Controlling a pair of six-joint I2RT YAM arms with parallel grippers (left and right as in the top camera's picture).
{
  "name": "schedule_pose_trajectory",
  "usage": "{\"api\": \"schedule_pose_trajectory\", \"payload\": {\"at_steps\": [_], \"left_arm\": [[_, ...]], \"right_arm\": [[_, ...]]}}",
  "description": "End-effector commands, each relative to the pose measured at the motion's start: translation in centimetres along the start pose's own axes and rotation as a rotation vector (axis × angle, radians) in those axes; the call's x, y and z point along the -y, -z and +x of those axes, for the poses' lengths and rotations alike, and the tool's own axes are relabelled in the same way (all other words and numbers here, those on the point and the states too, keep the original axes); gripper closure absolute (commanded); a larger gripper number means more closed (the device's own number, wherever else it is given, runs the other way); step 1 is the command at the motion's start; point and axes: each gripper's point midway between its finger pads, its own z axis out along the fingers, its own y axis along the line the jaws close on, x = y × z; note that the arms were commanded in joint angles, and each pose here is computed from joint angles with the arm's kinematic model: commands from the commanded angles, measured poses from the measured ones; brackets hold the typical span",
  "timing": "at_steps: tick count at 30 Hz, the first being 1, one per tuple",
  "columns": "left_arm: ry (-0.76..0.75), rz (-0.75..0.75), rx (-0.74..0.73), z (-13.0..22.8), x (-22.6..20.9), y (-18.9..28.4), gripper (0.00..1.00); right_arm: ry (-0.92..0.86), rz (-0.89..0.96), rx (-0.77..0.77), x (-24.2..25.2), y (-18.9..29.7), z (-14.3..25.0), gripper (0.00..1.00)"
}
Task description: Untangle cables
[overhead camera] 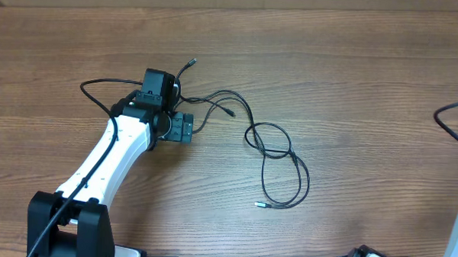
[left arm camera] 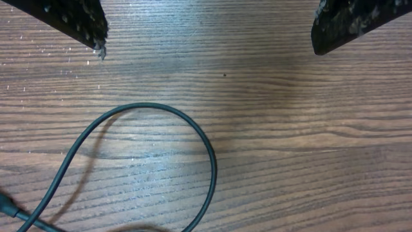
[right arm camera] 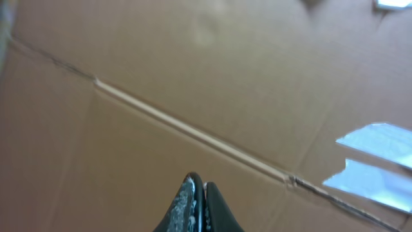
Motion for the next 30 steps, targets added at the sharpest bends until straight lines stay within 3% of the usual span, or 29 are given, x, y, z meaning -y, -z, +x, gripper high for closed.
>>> {"api": "schedule_pose_trajectory", "payload": {"at_steps": [1,13,23,30], "left_arm": [[-0.011,-0.009,0.002,0.1,-0.2,0.0,0.0],[-0.011,-0.009,0.002,0.1,-0.2,0.0,0.01],[-0.011,-0.009,0.002,0.1,-0.2,0.0,0.01],[-0.011,-0.009,0.002,0.1,-0.2,0.0,0.0]], "right_arm": [[-0.072,-0.062,-0.018,0.0,-0.4,0.6,0.96],[-0.199,-0.11,-0.384,-2.5,-4.6,13.7,0.96],[-0.269,-0.195,-0.681,-5.8,-5.3,24.4,0.96],[-0.239,-0.231,-0.784,-7.6,-5.2,28.6,0.96]]}}
